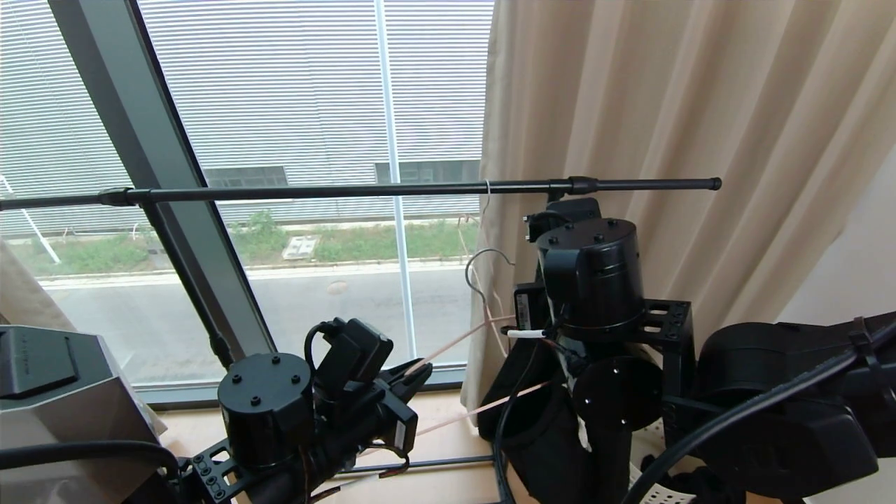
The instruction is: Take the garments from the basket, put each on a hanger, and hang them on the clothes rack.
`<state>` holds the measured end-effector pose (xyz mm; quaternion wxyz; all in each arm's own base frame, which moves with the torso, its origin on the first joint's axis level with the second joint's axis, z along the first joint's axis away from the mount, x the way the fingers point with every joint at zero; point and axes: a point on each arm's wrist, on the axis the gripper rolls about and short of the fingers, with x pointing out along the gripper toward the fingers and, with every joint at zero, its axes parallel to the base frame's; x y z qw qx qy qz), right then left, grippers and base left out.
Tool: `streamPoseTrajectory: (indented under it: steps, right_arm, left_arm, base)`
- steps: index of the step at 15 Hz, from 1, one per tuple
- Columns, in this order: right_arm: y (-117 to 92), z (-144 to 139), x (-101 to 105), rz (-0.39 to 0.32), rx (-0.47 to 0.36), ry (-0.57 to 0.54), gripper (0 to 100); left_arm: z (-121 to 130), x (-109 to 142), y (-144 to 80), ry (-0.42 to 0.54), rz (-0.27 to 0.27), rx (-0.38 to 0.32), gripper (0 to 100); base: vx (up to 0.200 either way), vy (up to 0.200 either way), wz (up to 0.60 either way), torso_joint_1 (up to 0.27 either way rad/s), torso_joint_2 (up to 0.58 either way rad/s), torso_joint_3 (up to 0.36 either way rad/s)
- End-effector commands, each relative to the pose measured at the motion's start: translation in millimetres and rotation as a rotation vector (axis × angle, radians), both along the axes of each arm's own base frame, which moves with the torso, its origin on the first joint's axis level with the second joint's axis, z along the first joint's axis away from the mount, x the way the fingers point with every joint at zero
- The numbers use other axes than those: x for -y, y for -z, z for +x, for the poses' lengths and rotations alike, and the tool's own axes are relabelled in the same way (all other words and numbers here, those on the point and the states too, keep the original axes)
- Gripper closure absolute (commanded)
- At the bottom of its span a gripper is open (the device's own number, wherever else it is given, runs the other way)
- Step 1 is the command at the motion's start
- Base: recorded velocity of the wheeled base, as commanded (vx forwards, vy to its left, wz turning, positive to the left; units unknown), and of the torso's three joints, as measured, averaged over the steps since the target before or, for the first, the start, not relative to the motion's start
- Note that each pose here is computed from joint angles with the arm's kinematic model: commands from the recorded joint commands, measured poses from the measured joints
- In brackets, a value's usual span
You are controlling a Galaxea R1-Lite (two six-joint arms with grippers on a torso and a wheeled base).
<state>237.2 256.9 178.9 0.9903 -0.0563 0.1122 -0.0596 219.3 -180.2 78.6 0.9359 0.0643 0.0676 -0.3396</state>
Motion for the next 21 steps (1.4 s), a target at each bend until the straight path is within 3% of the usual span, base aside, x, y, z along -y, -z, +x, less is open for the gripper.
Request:
streamPoseTrajectory:
  steps: [1,9,17,21]
  right_arm:
    - [1,-3,0,-0.004,0.001,0.003,100]
    - [5,5,20,-0.024,-0.006,0.08,100]
    - [16,-15,-27,-0.041,-0.014,-0.051,100]
    - [11,-14,-35,-0.02,0.002,-0.061,100]
  left_arm:
    - [5,0,-3,-0.037,-0.014,0.015,100]
    - [38,-46,-8,-0.247,-0.043,0.025,100]
    - [39,-22,-14,-0.197,-0.066,0.059,100]
    - [33,-13,-8,-0.173,-0.053,0.043,100]
  base:
    - [0.0,0.0,0.0,0.0,0.0,0.0]
    - [0.0,0.0,0.0,0.0,0.0,0.0]
    - [0.0,0.0,0.0,0.0,0.0,0.0]
    - [0.0,0.0,0.0,0.0,0.0,0.0]
